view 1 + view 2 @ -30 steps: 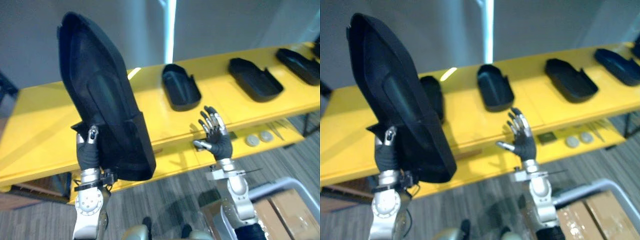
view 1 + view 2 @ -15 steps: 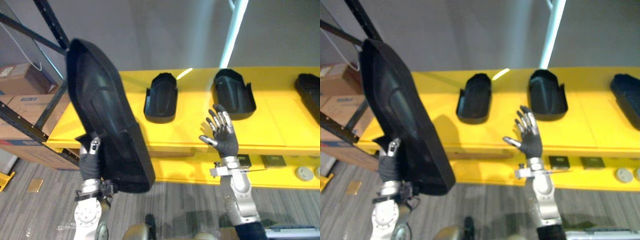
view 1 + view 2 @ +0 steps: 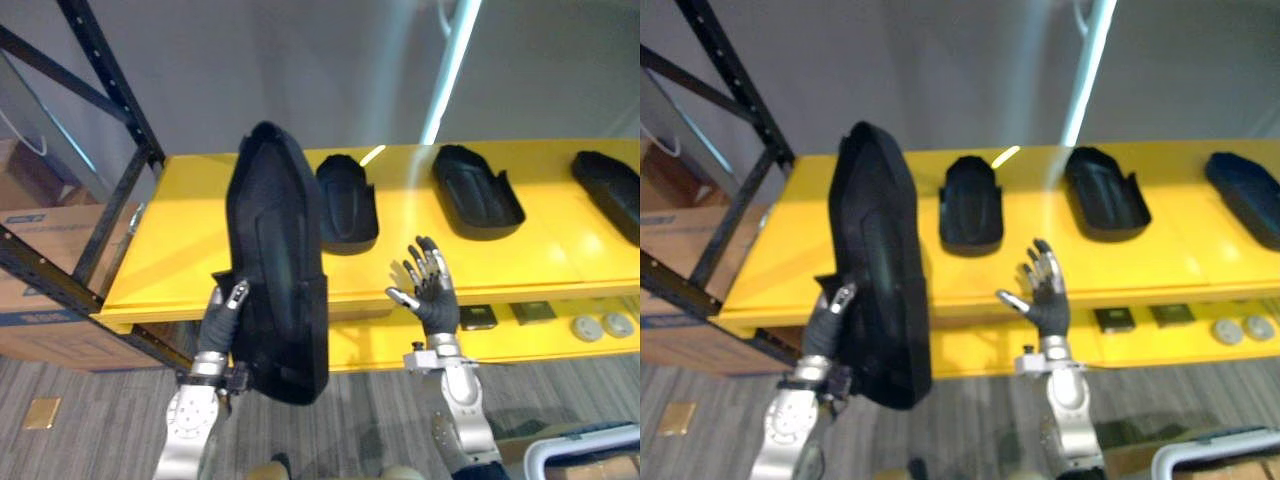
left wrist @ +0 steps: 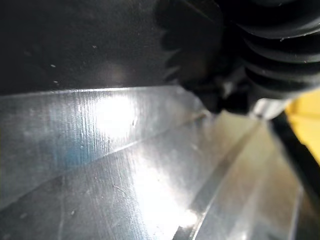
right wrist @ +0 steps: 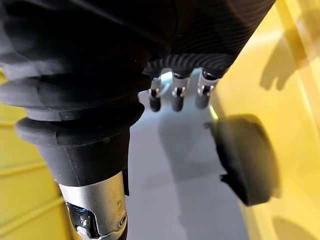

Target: Walk over and take plastic housings, then place them on the shelf

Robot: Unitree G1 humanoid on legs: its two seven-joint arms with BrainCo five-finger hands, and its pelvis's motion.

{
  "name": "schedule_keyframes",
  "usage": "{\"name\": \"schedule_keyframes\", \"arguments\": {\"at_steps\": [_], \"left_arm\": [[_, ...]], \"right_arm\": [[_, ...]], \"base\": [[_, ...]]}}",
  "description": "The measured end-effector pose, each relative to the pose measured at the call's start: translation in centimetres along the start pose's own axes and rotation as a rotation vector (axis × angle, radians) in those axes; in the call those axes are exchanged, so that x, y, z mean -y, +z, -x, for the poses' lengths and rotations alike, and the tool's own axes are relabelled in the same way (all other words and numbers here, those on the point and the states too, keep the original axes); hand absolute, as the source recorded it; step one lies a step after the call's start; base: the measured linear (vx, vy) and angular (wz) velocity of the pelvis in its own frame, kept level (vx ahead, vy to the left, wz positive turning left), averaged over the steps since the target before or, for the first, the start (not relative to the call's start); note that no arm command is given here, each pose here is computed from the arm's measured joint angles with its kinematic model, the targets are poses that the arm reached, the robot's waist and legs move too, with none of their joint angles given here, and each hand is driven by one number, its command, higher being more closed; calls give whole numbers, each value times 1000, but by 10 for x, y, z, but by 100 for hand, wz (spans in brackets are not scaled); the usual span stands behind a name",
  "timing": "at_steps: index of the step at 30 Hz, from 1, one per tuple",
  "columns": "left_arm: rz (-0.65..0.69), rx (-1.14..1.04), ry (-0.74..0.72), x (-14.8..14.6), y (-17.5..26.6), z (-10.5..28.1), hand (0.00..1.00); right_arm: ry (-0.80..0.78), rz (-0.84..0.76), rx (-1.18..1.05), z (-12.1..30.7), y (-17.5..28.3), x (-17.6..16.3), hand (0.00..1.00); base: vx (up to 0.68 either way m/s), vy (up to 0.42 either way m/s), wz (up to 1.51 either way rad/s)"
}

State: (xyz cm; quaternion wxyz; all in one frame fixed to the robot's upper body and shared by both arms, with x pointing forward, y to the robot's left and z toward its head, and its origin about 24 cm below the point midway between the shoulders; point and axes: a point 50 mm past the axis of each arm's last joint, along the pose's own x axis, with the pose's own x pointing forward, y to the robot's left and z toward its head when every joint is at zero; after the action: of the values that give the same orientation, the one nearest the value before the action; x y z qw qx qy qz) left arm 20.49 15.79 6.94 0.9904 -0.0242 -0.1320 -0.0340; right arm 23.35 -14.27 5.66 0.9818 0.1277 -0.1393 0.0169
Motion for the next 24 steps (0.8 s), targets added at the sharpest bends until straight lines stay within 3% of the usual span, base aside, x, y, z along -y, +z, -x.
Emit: {"name": "schedule_keyframes", "arguments": {"at_steps": [10,17,24], "left_arm": [[8,50,98,-5,9,-2,100],[21,80,210,-9,14,-4,100],[-34,91,206,-13,19,-16,100]], "right_arm": [[-42,79,10,5,4,19,0],[-10,92,149,-6,26,9,0],[-10,55,143,-5,22,-2,0]], "base": [[5,-29,-12],[-33,6,-18],[-17,112,-15]]}}
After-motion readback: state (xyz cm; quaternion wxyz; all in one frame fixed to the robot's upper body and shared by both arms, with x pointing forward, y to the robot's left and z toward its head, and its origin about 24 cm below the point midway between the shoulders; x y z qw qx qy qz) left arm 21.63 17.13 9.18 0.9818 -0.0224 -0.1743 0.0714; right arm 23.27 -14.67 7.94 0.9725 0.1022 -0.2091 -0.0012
